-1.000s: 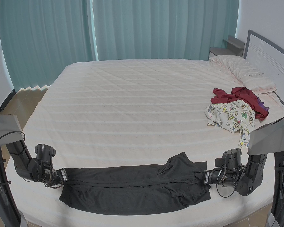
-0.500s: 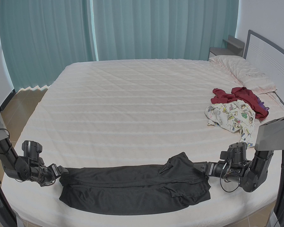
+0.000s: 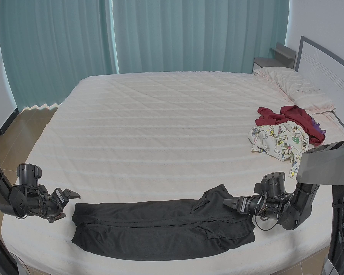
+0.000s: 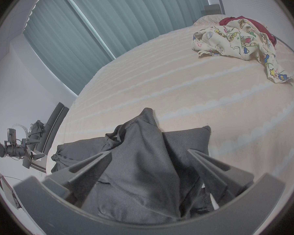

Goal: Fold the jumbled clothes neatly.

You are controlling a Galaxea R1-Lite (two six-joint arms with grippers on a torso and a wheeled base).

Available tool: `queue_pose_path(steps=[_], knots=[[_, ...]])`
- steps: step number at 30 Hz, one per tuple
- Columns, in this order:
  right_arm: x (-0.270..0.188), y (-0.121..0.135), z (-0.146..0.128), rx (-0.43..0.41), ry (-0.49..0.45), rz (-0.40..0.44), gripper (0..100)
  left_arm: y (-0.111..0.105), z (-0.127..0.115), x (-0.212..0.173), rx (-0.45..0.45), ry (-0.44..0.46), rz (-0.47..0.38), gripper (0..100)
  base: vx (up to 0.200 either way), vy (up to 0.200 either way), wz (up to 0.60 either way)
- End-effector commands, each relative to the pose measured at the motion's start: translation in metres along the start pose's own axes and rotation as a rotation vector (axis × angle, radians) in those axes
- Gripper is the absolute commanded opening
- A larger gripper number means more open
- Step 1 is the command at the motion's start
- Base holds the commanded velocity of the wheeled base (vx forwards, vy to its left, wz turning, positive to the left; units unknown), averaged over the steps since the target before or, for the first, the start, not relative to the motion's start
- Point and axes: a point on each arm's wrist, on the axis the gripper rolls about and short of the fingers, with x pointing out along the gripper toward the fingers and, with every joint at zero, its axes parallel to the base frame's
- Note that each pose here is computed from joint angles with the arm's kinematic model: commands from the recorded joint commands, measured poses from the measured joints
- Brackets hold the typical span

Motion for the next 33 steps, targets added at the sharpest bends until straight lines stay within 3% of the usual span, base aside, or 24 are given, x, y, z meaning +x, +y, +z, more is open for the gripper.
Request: queue_pose_path(steps=[1,20,29,30,33], knots=[[0.016,-0.001,0.000,0.001,0.021,-0.007,0,0.003,-0.002,0.003,-0.006,0.015,0.011,100,0.000,0.000,0.00],[-0.056,-0.007,-0.016,0.022,0.092,-0.046,0,0.007,-0.007,0.005,-0.005,0.035,0.027,100,0.000,0.000,0.00],[-0.057,-0.009,-0.026,0.015,0.134,-0.063,0,0.008,-0.008,0.006,-0.007,0.040,0.032,100,0.000,0.000,0.00],[-0.057,-0.009,-0.026,0.014,0.134,-0.063,100,0.008,-0.008,0.006,-0.007,0.040,0.032,100,0.000,0.000,0.00],[-0.056,-0.008,-0.024,0.007,0.117,-0.060,100,0.008,-0.008,0.006,-0.007,0.042,0.031,100,0.000,0.000,0.00]])
